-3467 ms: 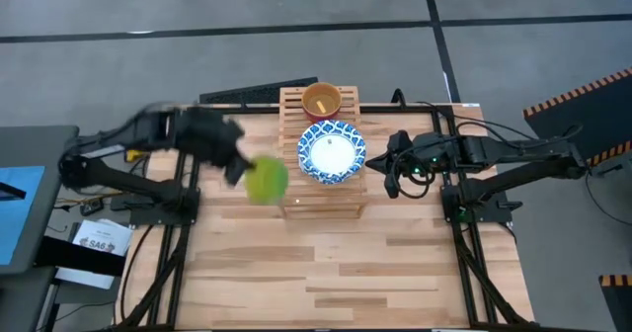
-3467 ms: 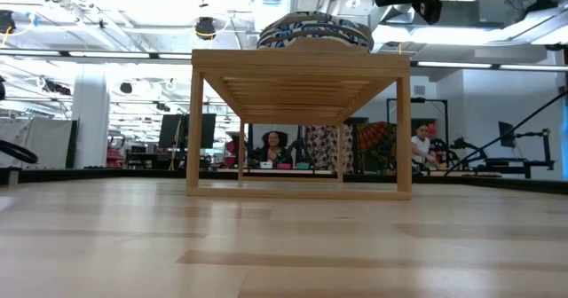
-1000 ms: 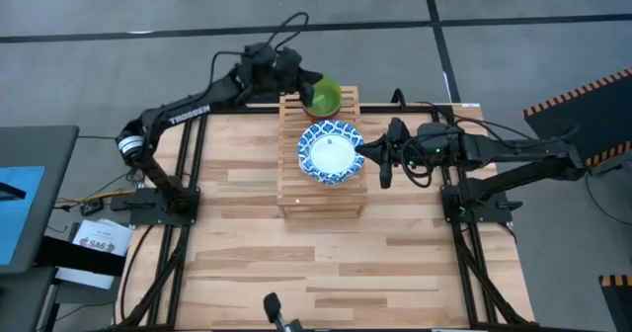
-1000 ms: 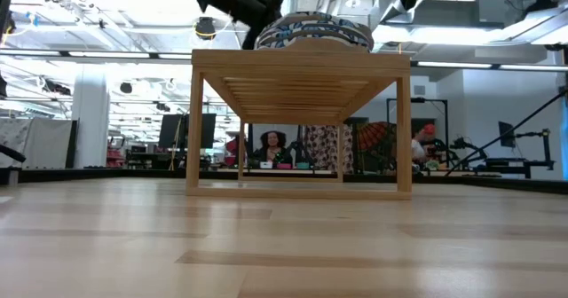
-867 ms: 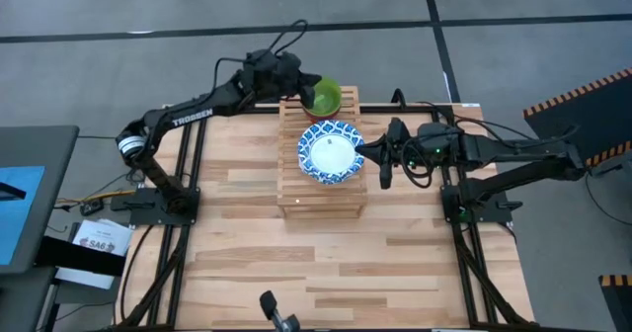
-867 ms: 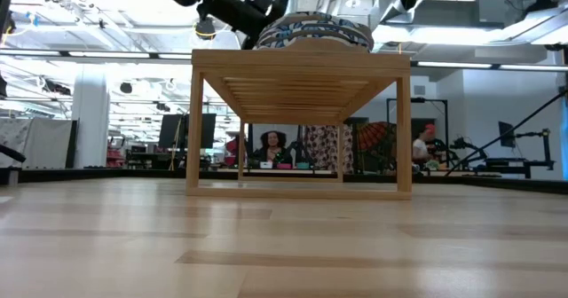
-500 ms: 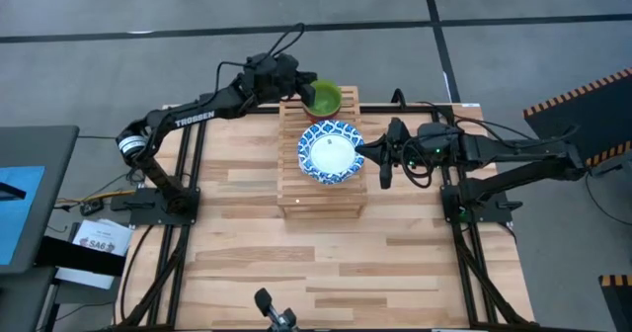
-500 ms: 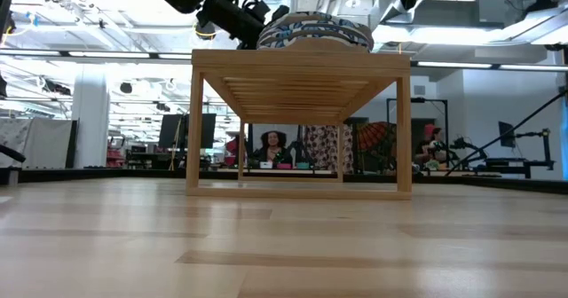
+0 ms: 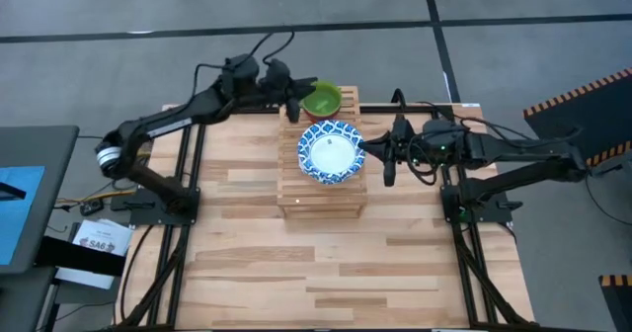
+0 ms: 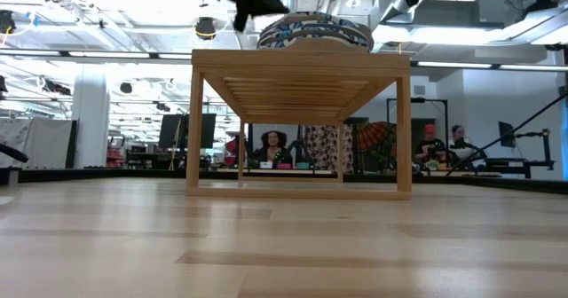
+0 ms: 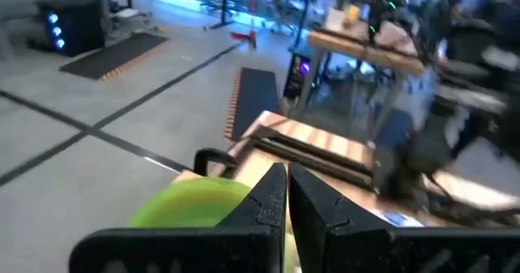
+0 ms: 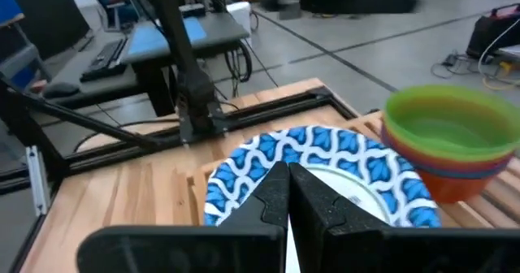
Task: Place and stack bowls onto a shelf
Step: Return to Home Position
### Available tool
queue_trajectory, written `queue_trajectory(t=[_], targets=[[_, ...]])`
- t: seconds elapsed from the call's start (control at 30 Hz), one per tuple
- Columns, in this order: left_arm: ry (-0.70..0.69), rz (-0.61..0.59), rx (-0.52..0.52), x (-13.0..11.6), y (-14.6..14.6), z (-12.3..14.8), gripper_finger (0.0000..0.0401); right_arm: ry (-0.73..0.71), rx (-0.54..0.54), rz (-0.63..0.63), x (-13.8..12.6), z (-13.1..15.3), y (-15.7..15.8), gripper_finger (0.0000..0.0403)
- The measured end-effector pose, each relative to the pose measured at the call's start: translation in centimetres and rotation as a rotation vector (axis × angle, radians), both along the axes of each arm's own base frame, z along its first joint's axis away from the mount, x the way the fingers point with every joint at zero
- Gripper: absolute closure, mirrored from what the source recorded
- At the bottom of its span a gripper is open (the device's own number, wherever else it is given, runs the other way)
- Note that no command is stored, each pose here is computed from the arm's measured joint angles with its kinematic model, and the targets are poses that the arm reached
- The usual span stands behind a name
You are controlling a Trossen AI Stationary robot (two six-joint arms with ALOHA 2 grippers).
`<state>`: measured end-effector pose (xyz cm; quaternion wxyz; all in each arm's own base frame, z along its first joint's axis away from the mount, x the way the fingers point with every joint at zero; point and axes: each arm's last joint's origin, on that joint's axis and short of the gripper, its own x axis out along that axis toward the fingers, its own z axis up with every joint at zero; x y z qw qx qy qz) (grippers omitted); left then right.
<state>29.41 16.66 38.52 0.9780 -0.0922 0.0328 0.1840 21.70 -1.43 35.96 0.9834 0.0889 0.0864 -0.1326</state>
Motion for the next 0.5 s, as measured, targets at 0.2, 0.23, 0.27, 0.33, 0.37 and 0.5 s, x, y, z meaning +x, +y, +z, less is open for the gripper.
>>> queue_trajectory(t=[0.2, 0.23, 0.27, 0.33, 0.37, 0.5], targets=[[0.022, -0.076, 0.088, 0.1, -5.4, 1.6, 0.0401, -0.031, -0.048, -0.003, -1.4, 0.9, -0.2, 0.0375], [0.021, -0.089, 0.090, 0.3, -6.2, 1.7, 0.0401, -0.035, -0.049, -0.004, -1.6, 1.0, -0.2, 0.0375], [0.017, -0.099, 0.094, 0.5, -6.9, 1.8, 0.0401, -0.042, -0.049, -0.002, -1.8, 1.1, -0.3, 0.0375], [0.005, -0.116, 0.111, 0.8, -8.3, 2.1, 0.0401, -0.052, -0.044, 0.028, -2.2, 1.4, -0.1, 0.0375], [0.006, -0.122, 0.119, 0.9, -8.9, 2.1, 0.0401, -0.053, -0.042, 0.041, -2.4, 1.4, -0.1, 0.0375], [0.009, -0.168, 0.132, 1.3, -10.4, 2.0, 0.0401, -0.066, -0.036, 0.079, -2.9, 1.7, 0.1, 0.0375]])
